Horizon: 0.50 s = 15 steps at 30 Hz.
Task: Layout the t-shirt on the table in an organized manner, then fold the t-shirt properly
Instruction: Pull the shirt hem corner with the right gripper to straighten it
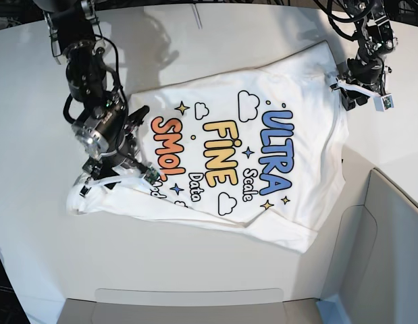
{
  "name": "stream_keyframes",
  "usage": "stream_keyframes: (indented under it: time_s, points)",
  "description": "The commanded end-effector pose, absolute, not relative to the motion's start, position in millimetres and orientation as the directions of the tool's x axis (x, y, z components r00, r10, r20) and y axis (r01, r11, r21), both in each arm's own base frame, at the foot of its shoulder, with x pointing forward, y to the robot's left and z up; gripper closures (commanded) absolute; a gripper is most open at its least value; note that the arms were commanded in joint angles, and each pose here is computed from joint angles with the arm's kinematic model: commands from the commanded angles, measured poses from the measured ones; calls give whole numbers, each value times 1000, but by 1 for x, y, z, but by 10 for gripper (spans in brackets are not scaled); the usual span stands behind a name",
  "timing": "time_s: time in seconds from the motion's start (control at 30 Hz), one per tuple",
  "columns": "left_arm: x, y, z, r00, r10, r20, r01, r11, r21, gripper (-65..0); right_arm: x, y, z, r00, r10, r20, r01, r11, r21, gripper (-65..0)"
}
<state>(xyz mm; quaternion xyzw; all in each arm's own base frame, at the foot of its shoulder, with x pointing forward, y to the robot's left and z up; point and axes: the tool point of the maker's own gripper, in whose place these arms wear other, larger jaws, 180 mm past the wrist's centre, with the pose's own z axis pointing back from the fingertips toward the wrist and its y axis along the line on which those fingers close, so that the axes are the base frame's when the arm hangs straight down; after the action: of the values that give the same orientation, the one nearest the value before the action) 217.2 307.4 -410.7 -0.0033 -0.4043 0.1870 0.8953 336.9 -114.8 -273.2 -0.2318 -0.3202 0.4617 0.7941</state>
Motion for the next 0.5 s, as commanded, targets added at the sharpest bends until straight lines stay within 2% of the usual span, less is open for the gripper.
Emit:
stream_keyframes:
  time_s: [0.0, 0.03, 0.1, 0.27, 0.47]
  points:
    - [220, 312, -404, 596, 322, 736, -325, 935, -145, -234, 341, -103, -259, 319, 883, 346, -556, 469, -686, -223]
    - [220, 312, -404, 596, 322, 736, -325, 935, -145, -234, 341, -93, -256, 287, 877, 385, -543, 480, -689, -223]
    - [220, 312, -404, 596, 322, 736, -325, 935, -145, -234, 345, -94, -253, 297, 854, 427, -508, 520, -687, -223]
    - [219, 312, -404, 597, 322, 735, -325, 935, -145, -234, 351, -139, -265, 500, 669, 550, -384, 741, -551, -223]
    - [219, 311, -404, 597, 322, 735, -325, 934, -145, -234, 353, -163, -286, 553, 621, 556, -419, 784, -459, -223]
